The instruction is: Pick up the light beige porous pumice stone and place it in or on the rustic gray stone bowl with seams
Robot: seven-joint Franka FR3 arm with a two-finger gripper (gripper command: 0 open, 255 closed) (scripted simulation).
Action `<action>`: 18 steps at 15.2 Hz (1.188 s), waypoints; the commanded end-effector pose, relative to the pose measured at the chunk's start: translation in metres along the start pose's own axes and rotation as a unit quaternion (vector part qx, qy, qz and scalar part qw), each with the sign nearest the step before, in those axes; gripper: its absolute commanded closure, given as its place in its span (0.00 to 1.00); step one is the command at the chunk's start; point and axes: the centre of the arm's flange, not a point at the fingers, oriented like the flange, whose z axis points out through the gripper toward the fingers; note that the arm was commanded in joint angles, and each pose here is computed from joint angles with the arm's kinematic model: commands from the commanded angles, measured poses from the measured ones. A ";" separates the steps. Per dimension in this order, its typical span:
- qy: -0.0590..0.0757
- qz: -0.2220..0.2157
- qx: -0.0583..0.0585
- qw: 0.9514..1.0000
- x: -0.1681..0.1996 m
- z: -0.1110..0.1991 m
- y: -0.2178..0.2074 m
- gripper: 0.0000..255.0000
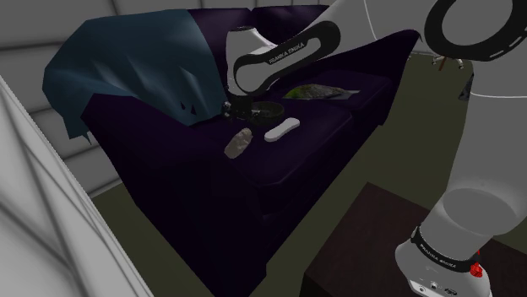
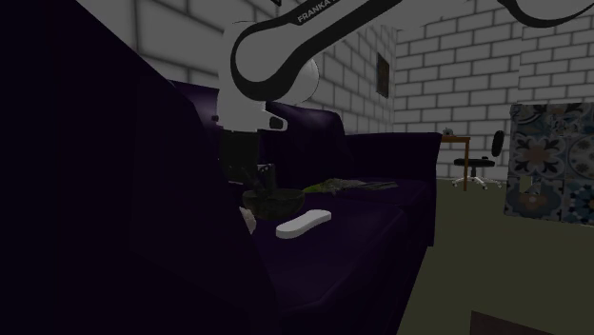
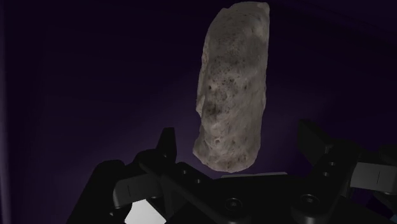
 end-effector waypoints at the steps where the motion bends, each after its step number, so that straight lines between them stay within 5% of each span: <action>1: 0.000 0.000 0.000 1.000 0.000 0.000 0.000 0.00; 2: 0.000 0.000 0.000 1.000 0.000 0.000 0.000 0.00; 3: 0.000 0.000 0.000 1.000 0.000 0.000 0.000 1.00; 12: 0.000 0.000 0.000 1.000 0.000 0.000 0.000 1.00; 18: 0.000 0.000 0.000 1.000 0.002 -0.031 -0.004 1.00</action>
